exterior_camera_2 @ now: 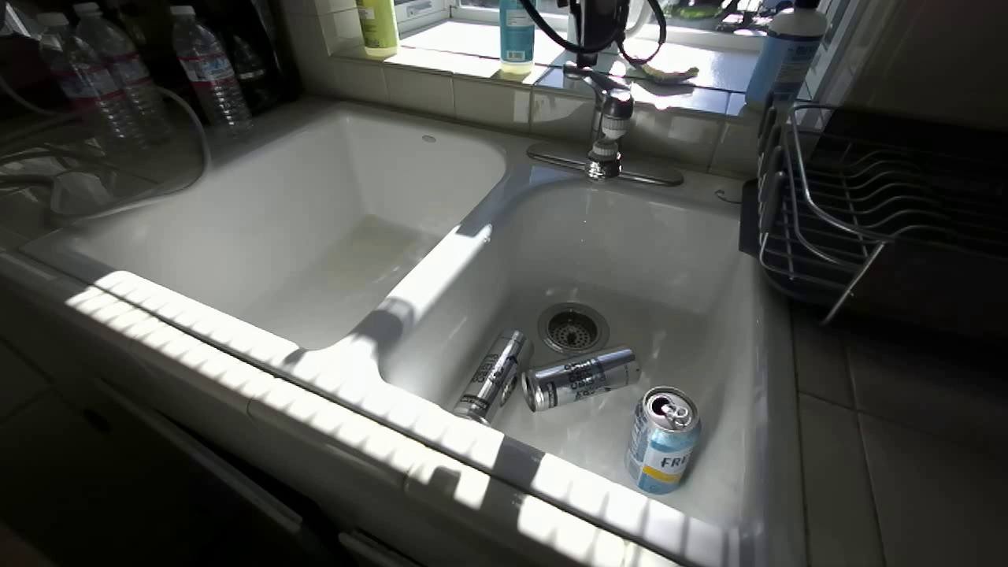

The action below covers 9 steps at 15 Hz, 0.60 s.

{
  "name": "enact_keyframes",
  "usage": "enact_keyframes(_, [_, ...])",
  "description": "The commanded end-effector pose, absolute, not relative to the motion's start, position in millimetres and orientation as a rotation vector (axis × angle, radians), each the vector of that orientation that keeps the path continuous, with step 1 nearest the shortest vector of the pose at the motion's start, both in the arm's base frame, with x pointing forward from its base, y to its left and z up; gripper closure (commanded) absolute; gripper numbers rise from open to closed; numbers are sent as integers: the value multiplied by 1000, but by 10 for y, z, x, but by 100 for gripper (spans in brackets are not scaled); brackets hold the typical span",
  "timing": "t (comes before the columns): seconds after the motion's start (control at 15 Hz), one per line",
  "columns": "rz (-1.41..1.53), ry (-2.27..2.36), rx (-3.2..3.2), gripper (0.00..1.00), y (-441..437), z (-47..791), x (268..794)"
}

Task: Move the tap nozzle to the right then lift up the tap faucet

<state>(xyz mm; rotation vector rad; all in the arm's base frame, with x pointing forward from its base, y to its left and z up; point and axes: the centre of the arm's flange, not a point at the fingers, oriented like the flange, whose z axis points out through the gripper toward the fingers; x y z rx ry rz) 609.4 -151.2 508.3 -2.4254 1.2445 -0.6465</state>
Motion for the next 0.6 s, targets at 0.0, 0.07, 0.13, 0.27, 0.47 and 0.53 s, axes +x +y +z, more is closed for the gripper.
enact_keyframes(0.0, [-569, 1222, -2457, 0, -1630, 4978, 6104])
enact_keyframes(0.07, [-564, 1220, -2466, 0, -1668, 4950, 6106])
enact_keyframes(0.13, [-563, 1210, -2468, 0, -1704, 4924, 6110])
enact_keyframes(0.27, [-587, 1181, -2462, 0, -1765, 4874, 6135])
enact_keyframes(0.47, [-605, 1132, -2415, 0, -1808, 4849, 6198])
enact_keyframes(0.53, [-602, 1124, -2396, 0, -1814, 4846, 6218])
